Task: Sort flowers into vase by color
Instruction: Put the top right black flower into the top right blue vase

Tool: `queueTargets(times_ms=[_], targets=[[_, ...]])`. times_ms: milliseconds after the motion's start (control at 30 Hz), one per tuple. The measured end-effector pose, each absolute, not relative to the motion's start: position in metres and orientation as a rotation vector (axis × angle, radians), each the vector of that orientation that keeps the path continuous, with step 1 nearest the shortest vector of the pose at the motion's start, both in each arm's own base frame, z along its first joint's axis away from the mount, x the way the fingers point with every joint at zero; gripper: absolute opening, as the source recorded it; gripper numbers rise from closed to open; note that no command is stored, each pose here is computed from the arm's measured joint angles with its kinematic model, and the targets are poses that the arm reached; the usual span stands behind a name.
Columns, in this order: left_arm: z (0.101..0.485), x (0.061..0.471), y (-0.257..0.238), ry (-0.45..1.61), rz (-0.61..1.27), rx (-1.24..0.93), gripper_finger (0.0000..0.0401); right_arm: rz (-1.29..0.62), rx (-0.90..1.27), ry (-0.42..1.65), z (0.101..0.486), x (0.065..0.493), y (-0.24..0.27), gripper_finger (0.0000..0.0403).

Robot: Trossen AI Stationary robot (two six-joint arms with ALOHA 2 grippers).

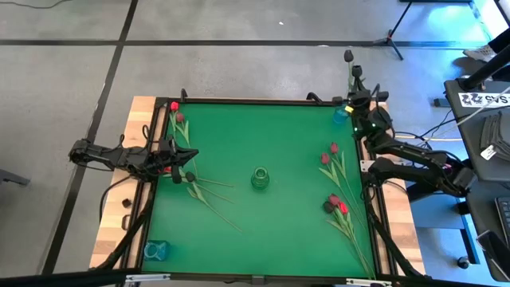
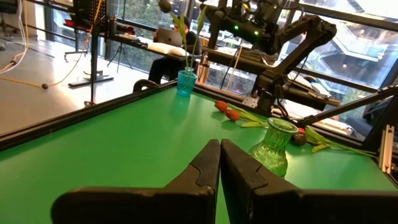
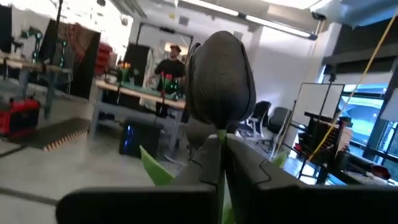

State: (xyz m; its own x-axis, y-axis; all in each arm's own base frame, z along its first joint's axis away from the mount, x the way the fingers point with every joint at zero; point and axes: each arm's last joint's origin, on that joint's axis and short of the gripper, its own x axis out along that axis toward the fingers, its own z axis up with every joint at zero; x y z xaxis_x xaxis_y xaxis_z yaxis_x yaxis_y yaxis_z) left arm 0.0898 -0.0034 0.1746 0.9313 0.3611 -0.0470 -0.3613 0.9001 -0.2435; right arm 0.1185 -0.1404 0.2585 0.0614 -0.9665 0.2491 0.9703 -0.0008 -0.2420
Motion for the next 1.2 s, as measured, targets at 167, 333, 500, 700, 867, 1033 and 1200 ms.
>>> queueTargets(times_ms=[167, 333, 500, 700, 867, 1033, 1200], targets=[[0.175, 0.090, -0.003, 0.000, 0.373, -0.252, 0.0011, -1.542, -0.374, 0.022, 0.258, 0.119, -0.142, 0.0019], [0.175, 0.090, -0.003, 0.001, 0.374, -0.252, 0.0011, -1.540, -0.356, 0.058, 0.254, 0.120, -0.142, 0.0019], [0.175, 0.090, -0.003, 0.001, 0.373, -0.252, 0.0011, -1.539, -0.352, 0.067, 0.253, 0.120, -0.142, 0.0019], [0.175, 0.090, -0.003, 0.000, 0.373, -0.252, 0.0011, -1.533, -0.335, 0.092, 0.250, 0.120, -0.143, 0.0022], [0.175, 0.090, -0.003, 0.000, 0.374, -0.252, 0.0011, -1.535, -0.331, 0.147, 0.245, 0.121, -0.144, 0.0070], [0.175, 0.090, -0.003, 0.000, 0.374, -0.253, 0.0011, -1.537, -0.319, 0.159, 0.243, 0.121, -0.144, 0.0141], [0.175, 0.090, -0.003, 0.000, 0.374, -0.252, 0.0011, -1.526, -0.308, 0.167, 0.242, 0.123, -0.142, 0.0184]])
